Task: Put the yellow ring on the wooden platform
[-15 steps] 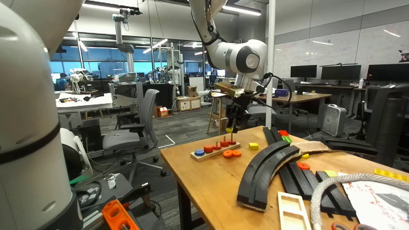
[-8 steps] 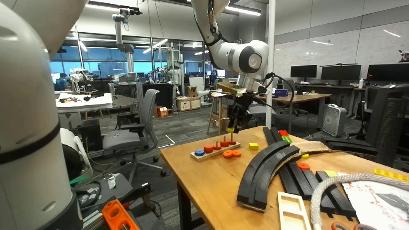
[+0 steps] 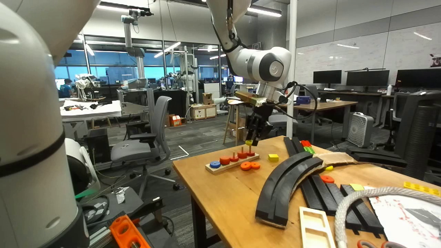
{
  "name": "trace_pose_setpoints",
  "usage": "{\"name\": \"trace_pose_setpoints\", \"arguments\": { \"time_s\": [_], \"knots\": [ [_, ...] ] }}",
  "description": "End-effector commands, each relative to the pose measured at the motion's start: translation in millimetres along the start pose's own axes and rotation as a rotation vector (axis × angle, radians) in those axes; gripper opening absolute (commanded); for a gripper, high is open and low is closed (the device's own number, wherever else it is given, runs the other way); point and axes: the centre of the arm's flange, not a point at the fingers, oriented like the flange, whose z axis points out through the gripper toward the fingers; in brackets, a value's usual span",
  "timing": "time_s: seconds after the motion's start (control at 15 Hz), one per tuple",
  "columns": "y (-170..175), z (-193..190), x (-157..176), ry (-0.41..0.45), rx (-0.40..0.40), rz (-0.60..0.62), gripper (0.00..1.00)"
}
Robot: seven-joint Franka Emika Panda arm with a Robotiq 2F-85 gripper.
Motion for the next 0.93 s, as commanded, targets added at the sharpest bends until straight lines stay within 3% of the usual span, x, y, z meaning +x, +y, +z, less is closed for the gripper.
{"name": "trace_pose_setpoints", "arguments": {
  "time_s": [0.0, 0.27, 0.53, 0.87],
  "knots": [
    [-3, 4, 10, -0.014, -0.003, 0.019, 0.69],
    [2, 14, 10, -0.032, 0.001, 0.030, 0.98],
    [9, 10, 3, -0.018, -0.003, 0.053, 1.00],
    [34, -40, -42, 0.110, -0.009, 0.163, 1.00]
  ]
}}
